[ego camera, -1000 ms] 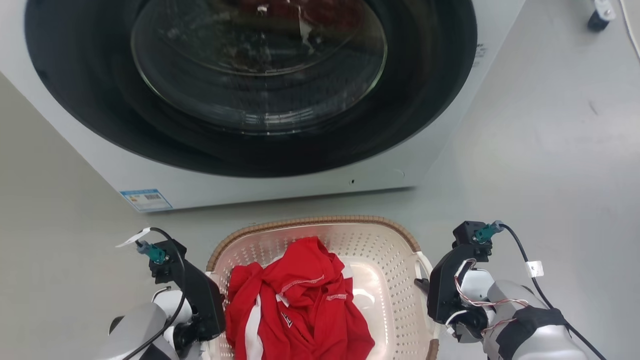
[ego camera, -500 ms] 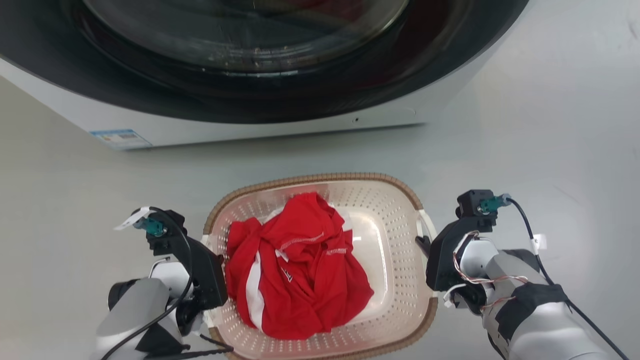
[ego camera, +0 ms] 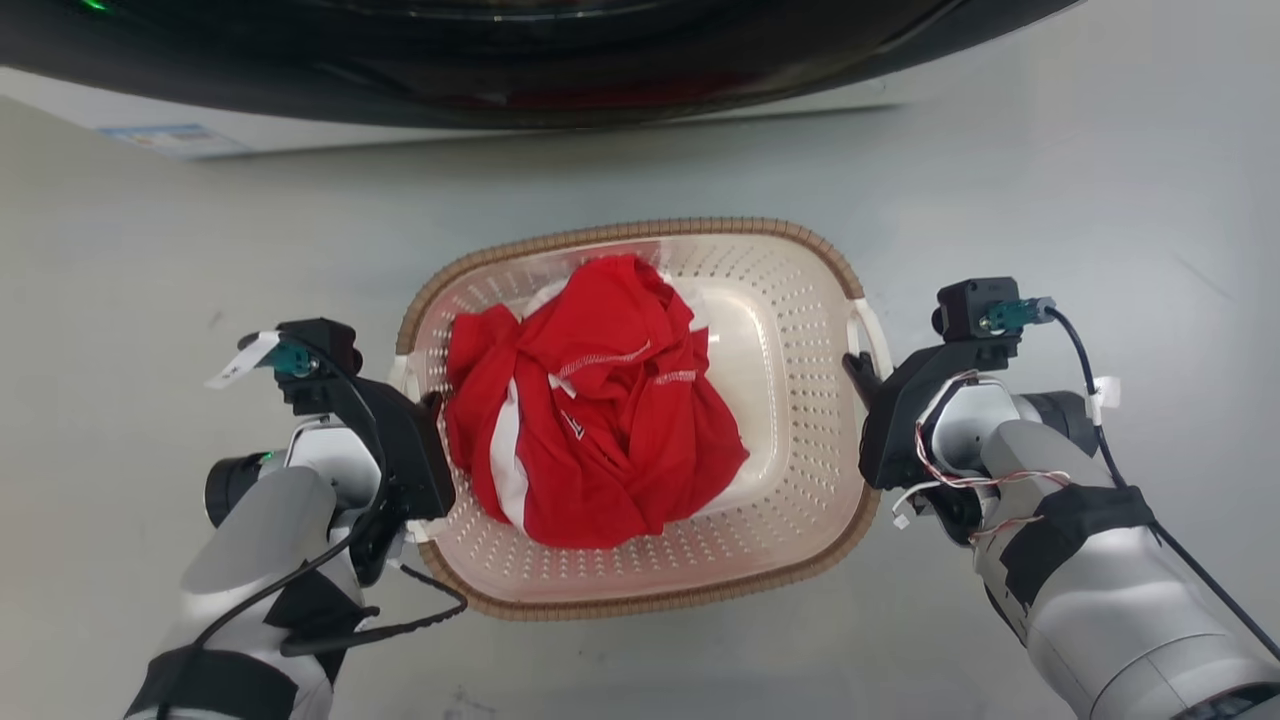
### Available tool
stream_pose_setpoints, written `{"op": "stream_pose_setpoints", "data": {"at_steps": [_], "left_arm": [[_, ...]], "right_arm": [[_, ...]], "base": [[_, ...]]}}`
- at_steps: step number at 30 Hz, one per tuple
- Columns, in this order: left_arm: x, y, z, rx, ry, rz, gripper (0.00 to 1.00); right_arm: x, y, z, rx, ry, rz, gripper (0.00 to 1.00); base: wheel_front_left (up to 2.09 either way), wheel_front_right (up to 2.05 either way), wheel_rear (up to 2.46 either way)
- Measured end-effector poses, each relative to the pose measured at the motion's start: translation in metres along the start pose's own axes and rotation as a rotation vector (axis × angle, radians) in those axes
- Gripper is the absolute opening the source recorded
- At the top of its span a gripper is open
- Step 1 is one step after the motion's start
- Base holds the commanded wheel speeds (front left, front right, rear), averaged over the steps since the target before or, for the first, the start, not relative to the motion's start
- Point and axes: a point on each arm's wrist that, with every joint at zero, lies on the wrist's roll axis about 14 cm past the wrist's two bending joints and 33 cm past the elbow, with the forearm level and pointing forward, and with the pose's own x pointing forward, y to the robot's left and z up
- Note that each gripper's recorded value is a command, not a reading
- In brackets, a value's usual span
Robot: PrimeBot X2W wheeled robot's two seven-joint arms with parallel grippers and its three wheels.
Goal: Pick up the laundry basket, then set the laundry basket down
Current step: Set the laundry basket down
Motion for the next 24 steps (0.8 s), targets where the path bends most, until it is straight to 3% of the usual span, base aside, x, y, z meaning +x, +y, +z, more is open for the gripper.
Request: {"op": "stream_pose_setpoints", "data": {"at_steps": [9,24], "left_arm": [[0.022,0.016,-0.019,-0.019,0.021,0.024,0.0],[0.029,0.022,-0.012,0.017,-0.041,0.036,0.0]], "right_arm": [[0.028,-0.007,-0.024,0.007,0.042,0.003,0.0],[0.037,-0.009,-0.023,-0.01,0.012,0.0,0.0]], "base": [[0.0,0.0,0.0],[0.0,0.0,0.0]]}}
